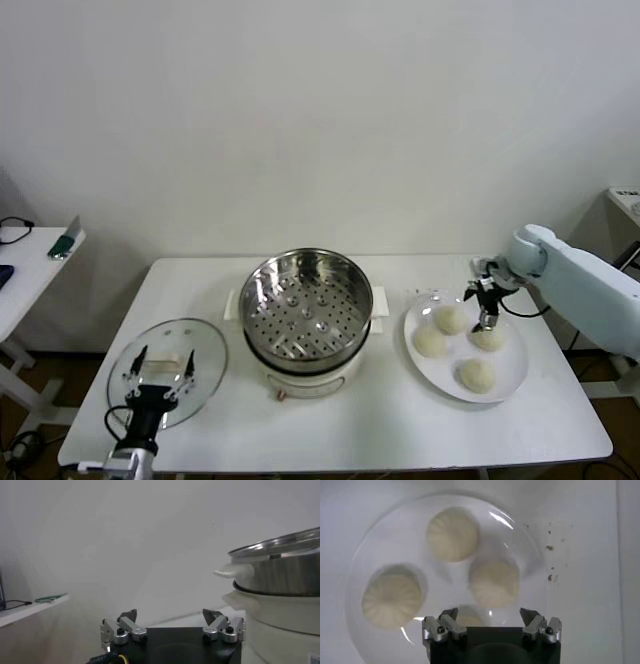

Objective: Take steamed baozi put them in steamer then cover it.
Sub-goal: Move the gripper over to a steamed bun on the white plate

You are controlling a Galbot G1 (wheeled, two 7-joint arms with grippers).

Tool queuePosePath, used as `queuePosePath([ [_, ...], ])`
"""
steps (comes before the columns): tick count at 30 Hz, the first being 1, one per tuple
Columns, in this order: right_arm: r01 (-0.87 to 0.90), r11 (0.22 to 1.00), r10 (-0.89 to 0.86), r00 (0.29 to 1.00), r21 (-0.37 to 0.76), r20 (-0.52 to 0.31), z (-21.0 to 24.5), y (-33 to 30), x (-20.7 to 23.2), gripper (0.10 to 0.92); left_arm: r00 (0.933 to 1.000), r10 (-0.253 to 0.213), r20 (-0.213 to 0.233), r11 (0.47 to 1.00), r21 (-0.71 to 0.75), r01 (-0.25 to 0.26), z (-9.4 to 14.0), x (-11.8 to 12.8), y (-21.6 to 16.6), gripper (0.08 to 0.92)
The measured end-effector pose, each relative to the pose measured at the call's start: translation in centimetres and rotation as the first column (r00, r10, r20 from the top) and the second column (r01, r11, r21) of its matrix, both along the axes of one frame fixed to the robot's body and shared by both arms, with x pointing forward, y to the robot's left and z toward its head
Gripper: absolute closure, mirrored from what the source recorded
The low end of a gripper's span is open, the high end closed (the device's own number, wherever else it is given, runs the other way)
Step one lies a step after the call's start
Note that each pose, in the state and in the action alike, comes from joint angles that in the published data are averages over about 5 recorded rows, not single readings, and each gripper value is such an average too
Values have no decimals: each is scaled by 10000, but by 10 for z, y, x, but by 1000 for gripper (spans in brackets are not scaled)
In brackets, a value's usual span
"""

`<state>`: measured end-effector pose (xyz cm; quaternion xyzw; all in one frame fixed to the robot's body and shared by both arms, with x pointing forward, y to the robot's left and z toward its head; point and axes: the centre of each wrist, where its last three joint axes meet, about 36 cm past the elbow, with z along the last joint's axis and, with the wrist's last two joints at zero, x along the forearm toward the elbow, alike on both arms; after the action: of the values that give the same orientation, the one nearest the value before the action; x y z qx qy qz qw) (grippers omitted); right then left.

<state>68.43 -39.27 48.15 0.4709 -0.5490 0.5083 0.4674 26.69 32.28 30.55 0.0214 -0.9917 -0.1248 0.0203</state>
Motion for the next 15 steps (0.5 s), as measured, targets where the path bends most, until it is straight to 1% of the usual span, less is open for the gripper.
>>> queuePosePath([
  [15,-257,9993,246,9989,-260,-409,-26,34,23,200,9998,145,-108,9999,62,-145,-3,-4,5,177],
])
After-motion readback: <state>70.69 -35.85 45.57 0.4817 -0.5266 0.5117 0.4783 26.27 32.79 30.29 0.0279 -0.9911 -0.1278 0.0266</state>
